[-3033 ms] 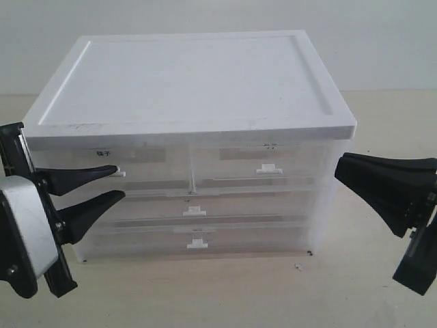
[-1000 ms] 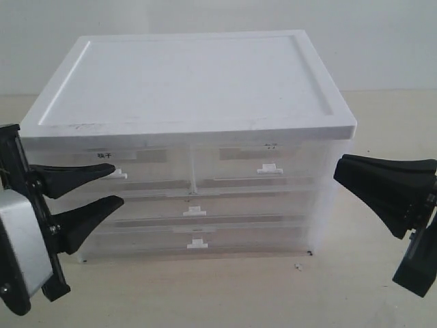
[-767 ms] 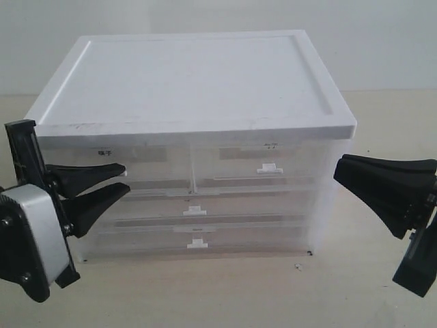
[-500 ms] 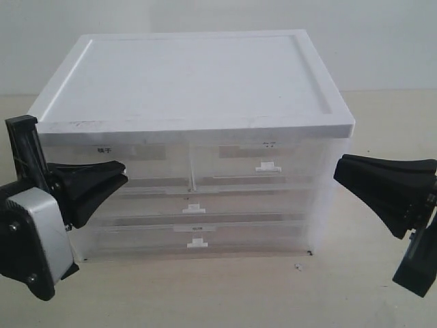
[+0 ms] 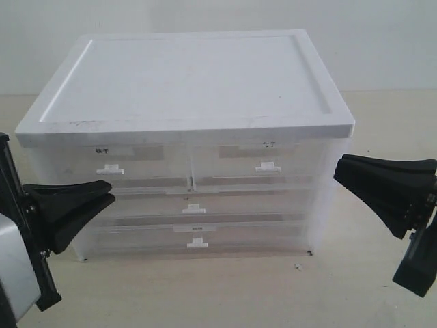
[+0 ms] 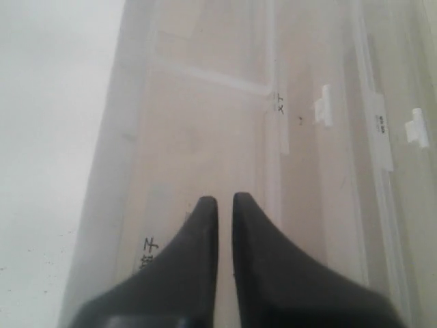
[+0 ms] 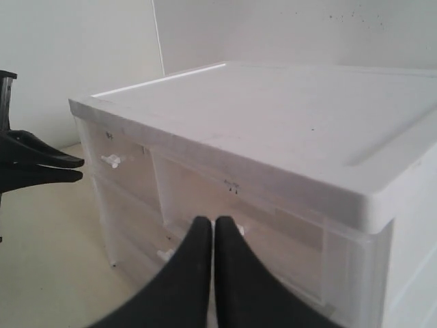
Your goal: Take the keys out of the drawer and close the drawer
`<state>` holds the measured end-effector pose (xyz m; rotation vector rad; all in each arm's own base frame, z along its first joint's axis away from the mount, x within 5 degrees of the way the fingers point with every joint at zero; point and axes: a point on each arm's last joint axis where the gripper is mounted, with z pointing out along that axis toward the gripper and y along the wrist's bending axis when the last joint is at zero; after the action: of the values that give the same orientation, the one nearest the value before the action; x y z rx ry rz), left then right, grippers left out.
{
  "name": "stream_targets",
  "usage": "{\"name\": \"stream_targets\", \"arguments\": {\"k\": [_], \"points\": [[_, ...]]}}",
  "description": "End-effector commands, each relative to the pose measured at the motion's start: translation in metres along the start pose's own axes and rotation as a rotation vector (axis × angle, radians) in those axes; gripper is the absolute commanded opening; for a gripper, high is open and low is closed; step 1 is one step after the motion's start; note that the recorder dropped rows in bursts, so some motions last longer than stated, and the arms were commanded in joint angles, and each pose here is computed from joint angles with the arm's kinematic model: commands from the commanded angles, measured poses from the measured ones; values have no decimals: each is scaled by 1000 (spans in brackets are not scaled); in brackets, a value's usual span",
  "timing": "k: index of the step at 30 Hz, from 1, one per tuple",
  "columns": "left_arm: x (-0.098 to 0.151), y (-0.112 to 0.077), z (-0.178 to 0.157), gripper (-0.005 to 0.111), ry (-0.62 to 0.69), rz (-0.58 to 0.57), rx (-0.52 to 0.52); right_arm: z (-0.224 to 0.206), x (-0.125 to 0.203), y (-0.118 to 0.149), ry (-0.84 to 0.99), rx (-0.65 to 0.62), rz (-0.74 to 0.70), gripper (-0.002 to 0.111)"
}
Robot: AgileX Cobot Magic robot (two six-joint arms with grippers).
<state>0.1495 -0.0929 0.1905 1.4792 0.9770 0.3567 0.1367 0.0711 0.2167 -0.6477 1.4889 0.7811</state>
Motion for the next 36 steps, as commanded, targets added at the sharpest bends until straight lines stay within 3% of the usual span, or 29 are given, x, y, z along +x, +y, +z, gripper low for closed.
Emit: {"name": "stream_targets", "arguments": {"k": [1,7,11,14,18,19,22,28,30,34,36], "points": [[0,1,0,5,9,-8,1,1,-1,1,-1,-11,-8,0],[-5,9,7,5,-70,-134,-22,1,-1,1,-1,-11,-8,0],[-20,35,15,5,-252,-493,-69,1,-1,1,-1,-11,-8,0],[-31,65,16,5,-365,-664,-99,1,-1,1,-1,-11,-8,0],[-41,91,13,5,-374,-951,-10,1,-1,1,-1,-11,-10,0],[-45,97,12,5,-383,-977,14,1,-1,1,-1,-11,-10,0],[-49,117,12,5,-418,-1208,22,1,-1,1,-1,-11,-10,0],[-41,170,26,5,-40,-1122,36,1,-1,0,1,-10,-8,0],[-44,189,26,5,-45,-1136,0,1,-1,0,1,-10,-8,0],[-48,218,21,5,-66,-1004,-116,1,-1,0,1,-10,-8,0],[-49,223,19,5,-59,-874,-142,1,-1,0,1,-10,-8,0]]}}
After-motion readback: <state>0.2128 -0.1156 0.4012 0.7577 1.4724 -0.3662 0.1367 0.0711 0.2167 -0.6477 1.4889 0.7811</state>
